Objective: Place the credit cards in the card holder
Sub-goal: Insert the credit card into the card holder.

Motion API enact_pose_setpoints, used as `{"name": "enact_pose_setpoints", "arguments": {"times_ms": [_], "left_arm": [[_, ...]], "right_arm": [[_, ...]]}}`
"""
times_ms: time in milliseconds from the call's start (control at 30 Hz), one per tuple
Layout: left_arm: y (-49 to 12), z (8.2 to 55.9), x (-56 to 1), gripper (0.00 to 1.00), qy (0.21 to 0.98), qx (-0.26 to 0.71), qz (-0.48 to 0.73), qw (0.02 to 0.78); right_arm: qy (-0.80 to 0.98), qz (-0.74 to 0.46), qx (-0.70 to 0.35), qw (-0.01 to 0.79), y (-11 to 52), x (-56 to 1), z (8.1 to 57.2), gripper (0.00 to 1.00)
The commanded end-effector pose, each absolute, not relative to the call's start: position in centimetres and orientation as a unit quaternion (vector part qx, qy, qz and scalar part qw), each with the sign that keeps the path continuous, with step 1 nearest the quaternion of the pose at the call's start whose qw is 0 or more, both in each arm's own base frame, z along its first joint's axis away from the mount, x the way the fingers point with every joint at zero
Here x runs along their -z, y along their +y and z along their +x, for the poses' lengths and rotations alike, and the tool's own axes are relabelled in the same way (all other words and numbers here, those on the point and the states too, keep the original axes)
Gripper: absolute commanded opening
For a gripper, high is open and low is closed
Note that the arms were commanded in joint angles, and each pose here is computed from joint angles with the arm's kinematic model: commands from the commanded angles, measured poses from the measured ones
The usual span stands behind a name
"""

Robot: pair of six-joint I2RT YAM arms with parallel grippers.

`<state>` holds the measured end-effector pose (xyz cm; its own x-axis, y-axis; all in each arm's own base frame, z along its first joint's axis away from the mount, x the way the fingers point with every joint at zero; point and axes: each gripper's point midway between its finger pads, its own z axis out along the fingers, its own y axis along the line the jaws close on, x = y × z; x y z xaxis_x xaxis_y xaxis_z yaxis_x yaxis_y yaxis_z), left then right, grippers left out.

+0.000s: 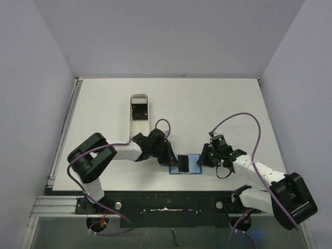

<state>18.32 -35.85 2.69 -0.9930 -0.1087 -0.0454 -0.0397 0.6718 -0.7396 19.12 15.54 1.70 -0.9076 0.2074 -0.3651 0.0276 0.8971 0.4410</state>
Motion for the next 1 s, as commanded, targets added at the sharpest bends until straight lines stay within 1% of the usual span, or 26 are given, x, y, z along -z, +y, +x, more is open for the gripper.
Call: {"name": "enact_pose_setpoints", "arguments": {"times_ms": [0, 467, 967], "left_arm": [[-37.0, 19.2, -3.1, 0.00, 0.912, 0.405, -0.030, 0.060], [-35.8, 17.0, -3.1, 0.00, 0.912, 0.402, -0.062, 0.044], [-37.6, 18.3, -3.2, 0.00, 0.913, 0.403, -0.036, 0.050]], "right_arm": [[0.948, 0.058, -0.219, 0.222, 15.6, -2.2, 19.6, 0.12], [0.947, 0.061, -0.222, 0.225, 15.6, -2.1, 19.4, 0.12], [0.947, 0.059, -0.224, 0.223, 15.6, -2.0, 19.2, 0.12]]}}
